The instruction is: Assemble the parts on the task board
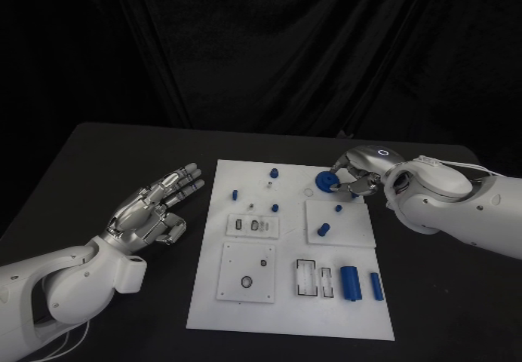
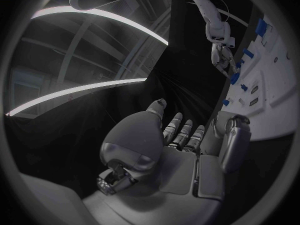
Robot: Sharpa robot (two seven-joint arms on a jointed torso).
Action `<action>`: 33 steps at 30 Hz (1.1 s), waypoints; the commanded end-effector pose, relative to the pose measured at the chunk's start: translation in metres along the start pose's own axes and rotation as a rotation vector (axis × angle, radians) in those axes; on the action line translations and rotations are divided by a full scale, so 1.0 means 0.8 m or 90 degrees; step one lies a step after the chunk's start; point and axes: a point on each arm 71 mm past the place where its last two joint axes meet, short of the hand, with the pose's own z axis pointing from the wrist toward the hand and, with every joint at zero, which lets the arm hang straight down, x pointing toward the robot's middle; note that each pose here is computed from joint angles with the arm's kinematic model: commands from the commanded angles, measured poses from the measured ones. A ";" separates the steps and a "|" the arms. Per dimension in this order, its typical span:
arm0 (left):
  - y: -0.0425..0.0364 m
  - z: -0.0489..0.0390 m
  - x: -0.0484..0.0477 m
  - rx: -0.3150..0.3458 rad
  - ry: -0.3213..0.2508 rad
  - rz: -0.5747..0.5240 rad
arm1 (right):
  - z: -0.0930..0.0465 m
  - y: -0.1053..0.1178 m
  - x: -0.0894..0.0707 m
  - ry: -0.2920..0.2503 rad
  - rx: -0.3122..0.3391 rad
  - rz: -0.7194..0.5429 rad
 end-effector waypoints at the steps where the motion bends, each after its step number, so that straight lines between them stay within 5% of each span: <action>1: -0.0137 0.000 0.002 0.096 0.009 -0.008 | 0.001 0.000 0.002 -0.006 0.004 -0.002; 33: -0.0115 0.000 -0.002 0.082 0.008 -0.007 | 0.001 0.008 0.002 -0.019 -0.022 0.005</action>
